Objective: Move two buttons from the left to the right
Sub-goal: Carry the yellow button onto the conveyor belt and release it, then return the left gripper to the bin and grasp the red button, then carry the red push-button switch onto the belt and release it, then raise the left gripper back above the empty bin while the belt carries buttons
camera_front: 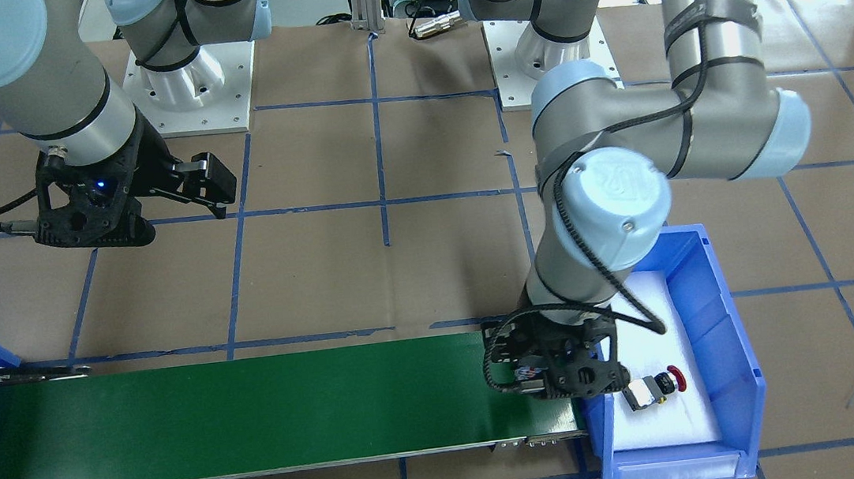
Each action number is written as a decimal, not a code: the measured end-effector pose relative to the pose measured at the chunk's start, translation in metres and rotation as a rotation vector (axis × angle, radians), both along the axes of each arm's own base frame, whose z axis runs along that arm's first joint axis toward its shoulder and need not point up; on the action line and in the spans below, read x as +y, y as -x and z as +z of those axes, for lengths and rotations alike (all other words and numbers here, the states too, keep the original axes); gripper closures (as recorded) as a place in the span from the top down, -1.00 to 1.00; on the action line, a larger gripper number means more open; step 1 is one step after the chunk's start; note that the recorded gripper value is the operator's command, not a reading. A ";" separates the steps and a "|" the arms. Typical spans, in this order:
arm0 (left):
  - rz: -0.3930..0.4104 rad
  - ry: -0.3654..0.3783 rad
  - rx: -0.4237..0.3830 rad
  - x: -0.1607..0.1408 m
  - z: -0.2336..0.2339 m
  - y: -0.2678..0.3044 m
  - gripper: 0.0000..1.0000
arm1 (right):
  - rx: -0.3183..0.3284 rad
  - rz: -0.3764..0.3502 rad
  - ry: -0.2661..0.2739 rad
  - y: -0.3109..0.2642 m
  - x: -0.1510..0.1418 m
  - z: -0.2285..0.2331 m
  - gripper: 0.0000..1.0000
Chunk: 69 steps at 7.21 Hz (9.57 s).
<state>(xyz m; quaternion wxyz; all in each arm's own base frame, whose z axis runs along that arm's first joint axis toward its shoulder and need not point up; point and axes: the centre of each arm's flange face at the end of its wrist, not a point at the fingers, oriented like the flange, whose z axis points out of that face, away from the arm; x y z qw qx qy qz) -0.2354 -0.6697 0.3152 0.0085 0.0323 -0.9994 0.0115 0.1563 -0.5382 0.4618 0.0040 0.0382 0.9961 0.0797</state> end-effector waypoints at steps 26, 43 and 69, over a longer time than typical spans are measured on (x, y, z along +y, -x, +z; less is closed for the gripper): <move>-1.337 -0.081 -0.015 -0.047 -0.104 -0.206 -0.49 | -0.004 0.109 0.066 -0.010 -0.004 -0.015 1.00; -0.105 -0.015 0.010 0.001 -0.061 -0.018 1.00 | -0.003 0.104 0.050 -0.008 -0.005 -0.020 1.00; -0.003 -0.087 -0.004 0.119 0.145 -0.085 1.00 | 0.002 0.103 0.041 -0.006 0.000 -0.025 1.00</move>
